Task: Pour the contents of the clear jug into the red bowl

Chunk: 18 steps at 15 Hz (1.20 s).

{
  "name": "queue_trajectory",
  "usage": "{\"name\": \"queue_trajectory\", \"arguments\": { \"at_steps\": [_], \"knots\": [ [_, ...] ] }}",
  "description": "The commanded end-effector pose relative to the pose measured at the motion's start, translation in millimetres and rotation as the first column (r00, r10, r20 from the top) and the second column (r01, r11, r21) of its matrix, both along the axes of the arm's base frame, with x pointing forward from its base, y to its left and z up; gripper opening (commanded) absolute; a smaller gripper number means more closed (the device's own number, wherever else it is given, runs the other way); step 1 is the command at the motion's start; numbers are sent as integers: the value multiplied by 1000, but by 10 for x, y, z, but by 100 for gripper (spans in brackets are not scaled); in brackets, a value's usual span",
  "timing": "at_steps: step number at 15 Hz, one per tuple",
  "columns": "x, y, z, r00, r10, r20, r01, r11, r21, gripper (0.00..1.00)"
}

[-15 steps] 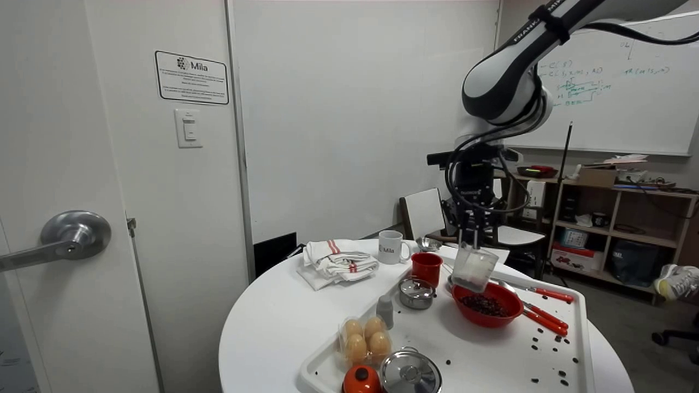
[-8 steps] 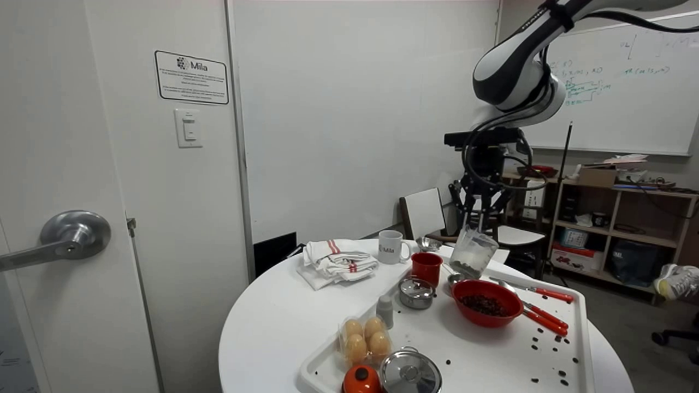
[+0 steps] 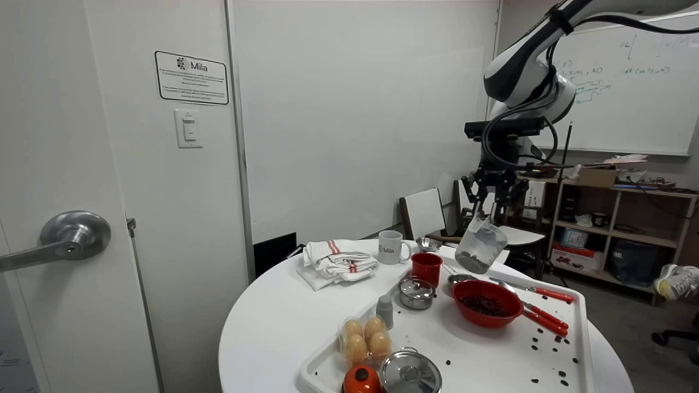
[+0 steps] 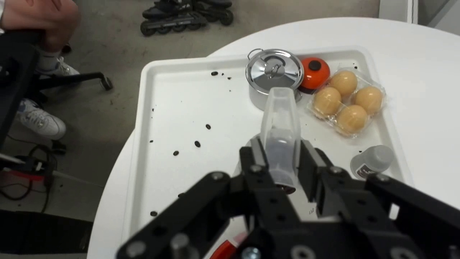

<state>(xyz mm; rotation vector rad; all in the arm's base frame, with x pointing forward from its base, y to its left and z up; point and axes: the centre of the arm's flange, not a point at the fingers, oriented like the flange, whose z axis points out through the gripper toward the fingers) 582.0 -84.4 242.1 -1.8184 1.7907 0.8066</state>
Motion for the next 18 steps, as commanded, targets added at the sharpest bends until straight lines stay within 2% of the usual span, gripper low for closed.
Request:
{"name": "queue_trajectory", "arguments": {
  "at_steps": [1,6,12,13,14,18],
  "knots": [
    [-101,-128,47,1000,-21,-5,22,994,106,11],
    [-200,-358,48,996,-83,-25,87,975,204,11],
    [-267,-533,37,993,-115,7,107,942,318,11],
    [-269,-530,35,992,-129,0,122,939,320,11],
    [-245,-524,37,993,-122,-10,120,954,275,27],
    [-250,-537,15,992,-129,-12,127,950,286,27]
  ]
}}
